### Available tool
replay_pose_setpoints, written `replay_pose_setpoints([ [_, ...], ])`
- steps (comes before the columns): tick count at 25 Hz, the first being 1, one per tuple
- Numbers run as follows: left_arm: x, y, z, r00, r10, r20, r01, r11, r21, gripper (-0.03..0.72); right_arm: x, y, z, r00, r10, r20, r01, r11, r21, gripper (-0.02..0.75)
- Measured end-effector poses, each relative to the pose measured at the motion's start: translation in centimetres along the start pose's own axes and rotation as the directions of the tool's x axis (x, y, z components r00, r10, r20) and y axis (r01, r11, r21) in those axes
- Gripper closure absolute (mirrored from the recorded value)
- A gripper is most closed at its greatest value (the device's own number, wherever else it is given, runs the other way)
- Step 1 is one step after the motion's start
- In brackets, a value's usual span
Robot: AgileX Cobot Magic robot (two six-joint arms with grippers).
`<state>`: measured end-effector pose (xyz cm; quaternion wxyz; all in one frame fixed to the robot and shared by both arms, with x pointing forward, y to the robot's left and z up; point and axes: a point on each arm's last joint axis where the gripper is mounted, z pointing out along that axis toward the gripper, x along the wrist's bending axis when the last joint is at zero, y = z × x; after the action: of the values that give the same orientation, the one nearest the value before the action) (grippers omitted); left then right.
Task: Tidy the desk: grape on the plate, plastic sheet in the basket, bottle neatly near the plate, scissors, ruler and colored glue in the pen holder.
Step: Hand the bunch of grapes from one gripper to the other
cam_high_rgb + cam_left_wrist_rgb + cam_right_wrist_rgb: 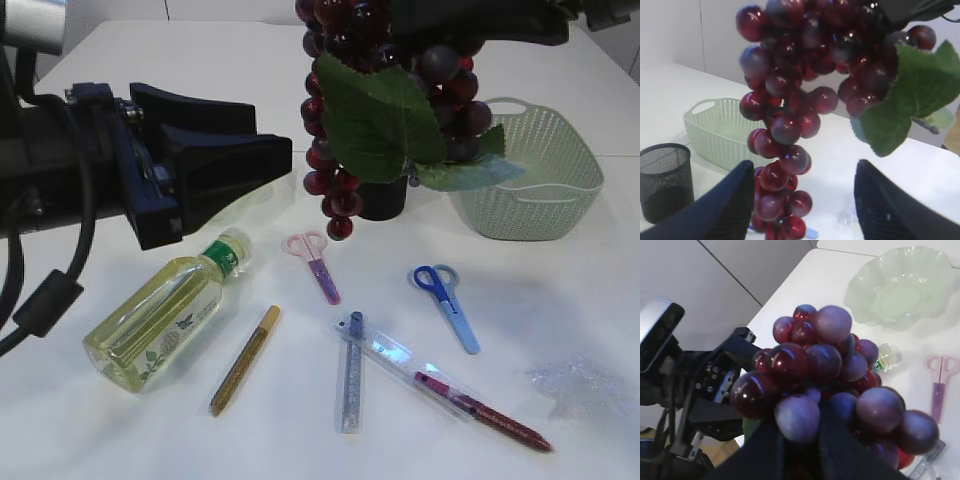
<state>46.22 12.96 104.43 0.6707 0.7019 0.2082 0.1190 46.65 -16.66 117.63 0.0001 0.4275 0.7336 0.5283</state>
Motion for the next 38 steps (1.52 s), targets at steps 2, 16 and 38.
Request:
replay_pose_setpoints([
  [2, 0.3, -0.5, 0.5, 1.0, -0.026, 0.009, 0.026, 1.0, -0.011, 0.212, 0.0, 0.0, 0.0, 1.0, -0.005, -0.004, 0.005, 1.0, -0.002, 0.645],
  [16, 1.3, -0.7, 1.3, 0.999, -0.041, -0.015, 0.038, 0.988, -0.147, 0.034, 0.4, 0.0, 0.0, 0.999, 0.012, -0.052, -0.012, 1.0, -0.003, 0.645],
  [38, 1.1, 0.4, 5.5, 0.991, 0.087, 0.101, -0.073, 0.987, -0.142, 0.036, 0.8, -0.2, 0.0, 0.995, 0.024, -0.092, -0.022, 0.999, 0.027, 0.64],
])
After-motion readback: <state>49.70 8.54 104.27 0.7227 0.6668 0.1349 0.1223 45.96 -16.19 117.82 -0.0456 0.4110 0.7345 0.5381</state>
